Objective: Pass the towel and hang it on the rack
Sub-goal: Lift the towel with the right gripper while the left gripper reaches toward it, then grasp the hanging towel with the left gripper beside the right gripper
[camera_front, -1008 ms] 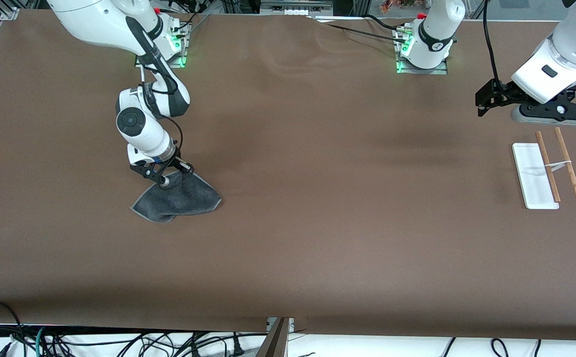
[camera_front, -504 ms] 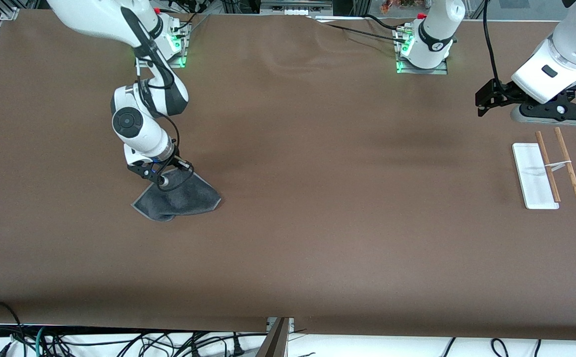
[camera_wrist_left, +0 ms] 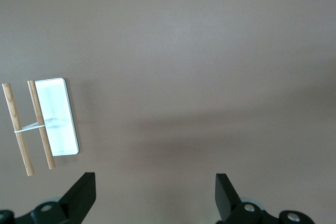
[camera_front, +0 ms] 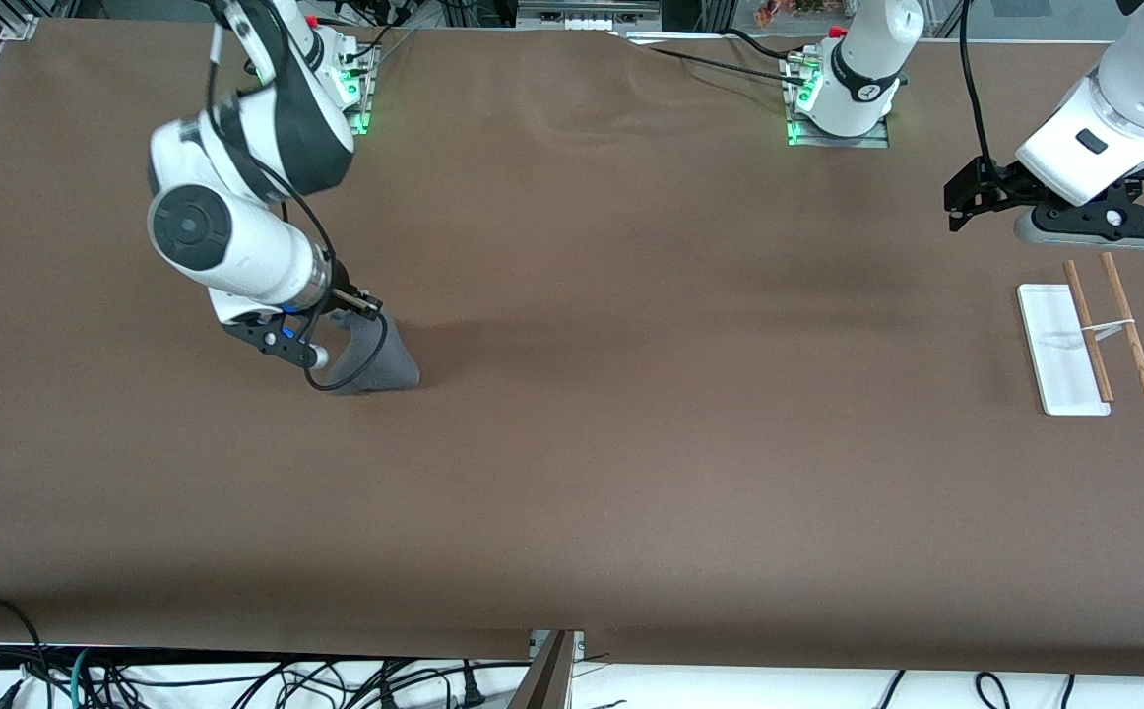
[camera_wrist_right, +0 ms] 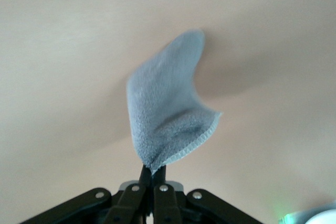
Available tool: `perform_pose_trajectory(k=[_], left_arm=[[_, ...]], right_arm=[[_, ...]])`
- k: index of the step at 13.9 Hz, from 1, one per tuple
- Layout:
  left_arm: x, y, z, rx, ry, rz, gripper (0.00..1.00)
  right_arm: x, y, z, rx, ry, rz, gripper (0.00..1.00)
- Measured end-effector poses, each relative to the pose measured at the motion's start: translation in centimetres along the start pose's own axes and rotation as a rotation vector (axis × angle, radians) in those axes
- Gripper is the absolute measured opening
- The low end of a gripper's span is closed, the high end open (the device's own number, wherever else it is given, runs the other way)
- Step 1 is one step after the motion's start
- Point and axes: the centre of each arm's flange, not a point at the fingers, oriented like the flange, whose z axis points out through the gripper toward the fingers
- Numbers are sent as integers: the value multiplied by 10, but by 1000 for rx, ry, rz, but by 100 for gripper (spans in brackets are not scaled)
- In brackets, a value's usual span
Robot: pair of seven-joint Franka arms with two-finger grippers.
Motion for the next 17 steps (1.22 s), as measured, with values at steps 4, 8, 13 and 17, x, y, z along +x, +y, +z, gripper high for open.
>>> perform_pose_trajectory(k=[4,8,13,17], left_arm=[[4,0,7,0,-15,2,100],[17,7,32,-24,-64,9,100],[24,28,46,-229,-93,114,100],[40,29,59,-420,-36,246,100]], right_arm=[[-17,-34,-40,121,-132,87,3],[-58,-91,-49,231,-278,262,3],[-120,-169,-62,360,-359,479,3],[-148,-200,-67,460,-441,627,3]])
